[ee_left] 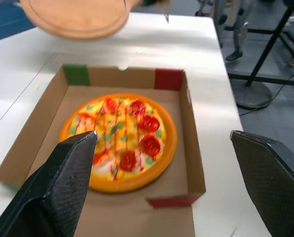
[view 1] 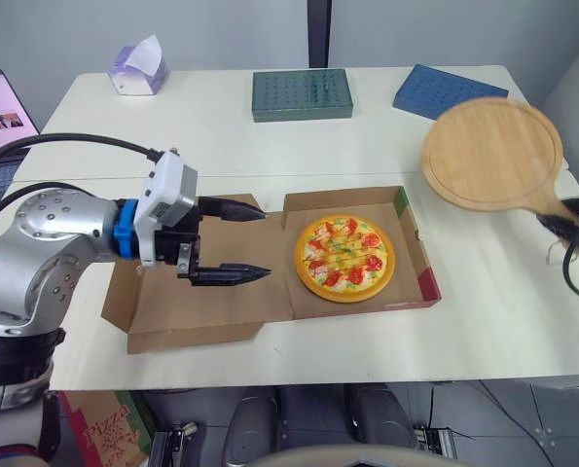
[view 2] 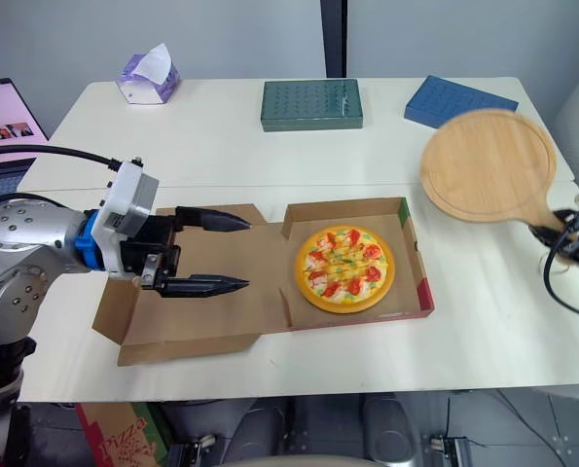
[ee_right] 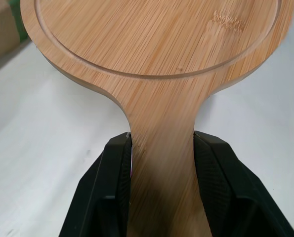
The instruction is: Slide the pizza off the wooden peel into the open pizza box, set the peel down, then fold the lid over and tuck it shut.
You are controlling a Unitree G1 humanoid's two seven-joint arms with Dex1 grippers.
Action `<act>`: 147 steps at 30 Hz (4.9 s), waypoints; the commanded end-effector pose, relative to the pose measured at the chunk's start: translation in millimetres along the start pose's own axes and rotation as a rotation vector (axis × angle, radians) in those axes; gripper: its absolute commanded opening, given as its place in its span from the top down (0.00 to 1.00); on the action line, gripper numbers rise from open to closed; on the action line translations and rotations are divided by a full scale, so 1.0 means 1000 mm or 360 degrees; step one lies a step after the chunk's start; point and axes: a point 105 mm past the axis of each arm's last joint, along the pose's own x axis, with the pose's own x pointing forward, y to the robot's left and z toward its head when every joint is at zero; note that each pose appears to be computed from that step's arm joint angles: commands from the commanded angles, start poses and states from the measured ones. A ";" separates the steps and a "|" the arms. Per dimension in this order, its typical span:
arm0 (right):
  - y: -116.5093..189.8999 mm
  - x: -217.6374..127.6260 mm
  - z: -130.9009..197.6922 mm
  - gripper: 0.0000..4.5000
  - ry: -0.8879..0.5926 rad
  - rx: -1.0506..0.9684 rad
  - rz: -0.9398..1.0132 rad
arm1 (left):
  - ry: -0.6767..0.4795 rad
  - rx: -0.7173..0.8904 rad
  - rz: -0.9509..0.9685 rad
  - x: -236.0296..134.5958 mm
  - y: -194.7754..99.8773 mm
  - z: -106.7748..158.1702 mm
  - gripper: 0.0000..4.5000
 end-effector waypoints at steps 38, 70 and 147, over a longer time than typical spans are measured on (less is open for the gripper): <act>0.068 -0.016 0.042 0.01 -0.0372 -0.0087 0.0381 | -0.0163 0.0033 0.0246 0.005 0.006 0.002 0.00; 0.178 0.006 0.126 0.01 -0.0629 -0.0579 0.1803 | -0.1320 -0.2454 0.1807 -0.064 -0.148 -0.120 0.00; 0.137 0.155 0.088 1.00 -0.0209 -0.1176 0.1114 | -0.0457 -0.0654 0.1308 -0.132 0.038 -0.049 1.00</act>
